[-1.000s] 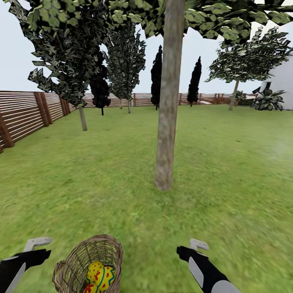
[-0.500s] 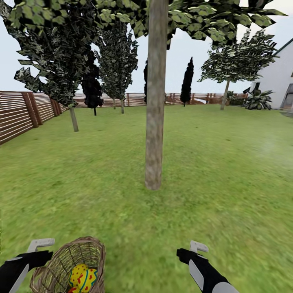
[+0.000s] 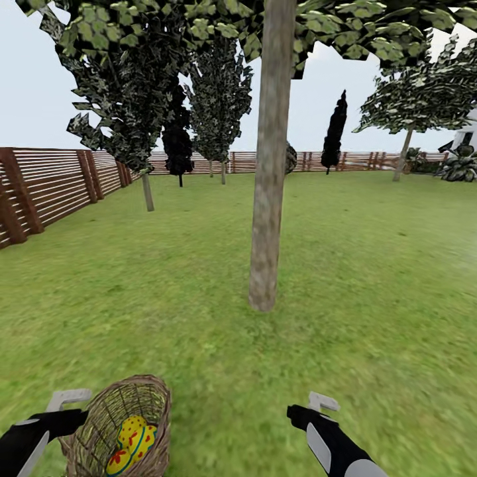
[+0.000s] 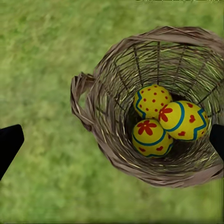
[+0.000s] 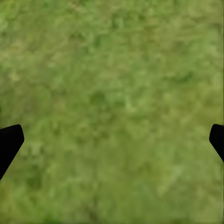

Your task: Take the three Easter eggs out of the wicker basket on the lawn in the garden, then place them on the lawn next to a single tree (choose any tree) so that all three eggs are next to the same tree and none are left in the basket.

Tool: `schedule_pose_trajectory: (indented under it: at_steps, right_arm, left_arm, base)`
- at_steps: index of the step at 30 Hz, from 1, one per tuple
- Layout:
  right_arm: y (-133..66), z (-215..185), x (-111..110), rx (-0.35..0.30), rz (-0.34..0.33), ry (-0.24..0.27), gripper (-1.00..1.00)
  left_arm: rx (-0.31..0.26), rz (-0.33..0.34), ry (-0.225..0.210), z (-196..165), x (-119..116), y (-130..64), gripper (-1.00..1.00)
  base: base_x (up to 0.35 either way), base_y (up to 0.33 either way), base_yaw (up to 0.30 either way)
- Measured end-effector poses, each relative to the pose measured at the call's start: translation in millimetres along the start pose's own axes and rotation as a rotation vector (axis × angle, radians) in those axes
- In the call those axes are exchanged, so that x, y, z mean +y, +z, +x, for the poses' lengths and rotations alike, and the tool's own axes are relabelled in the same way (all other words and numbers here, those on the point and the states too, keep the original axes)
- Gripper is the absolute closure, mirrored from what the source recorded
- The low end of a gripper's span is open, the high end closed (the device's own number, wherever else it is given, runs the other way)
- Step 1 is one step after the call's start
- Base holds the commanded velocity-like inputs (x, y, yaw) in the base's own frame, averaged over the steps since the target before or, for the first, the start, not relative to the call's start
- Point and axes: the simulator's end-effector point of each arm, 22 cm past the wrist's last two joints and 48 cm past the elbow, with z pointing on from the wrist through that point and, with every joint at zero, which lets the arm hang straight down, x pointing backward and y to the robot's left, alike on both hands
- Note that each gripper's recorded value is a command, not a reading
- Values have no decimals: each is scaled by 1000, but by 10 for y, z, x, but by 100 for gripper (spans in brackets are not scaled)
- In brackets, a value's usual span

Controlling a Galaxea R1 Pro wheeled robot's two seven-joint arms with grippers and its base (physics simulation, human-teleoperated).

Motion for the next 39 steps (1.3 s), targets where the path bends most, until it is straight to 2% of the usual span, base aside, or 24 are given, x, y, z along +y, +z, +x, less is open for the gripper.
schedule_pose_trajectory:
  at_steps: [10, 16, 30, 39]
  right_arm:
    - [-2, 3, 8, 0, -1, 0, -100]
    - [-3, 6, 20, 1, -3, 0, -100]
    - [-1, 4, 12, 1, -2, 0, -100]
    - [-1, 27, 19, 4, -3, -1, -100]
  left_arm:
    - [16, -5, 1, 97, 16, 32, -100]
    - [23, -6, 1, 130, 19, 40, -100]
    - [24, -6, 1, 131, 14, 43, -100]
    - [25, -6, 0, 135, 17, 43, -100]
  base:
    - [193, -80, 42]
    - [159, -215, 179]
    - [93, -202, 47]
    - [51, -49, 153]
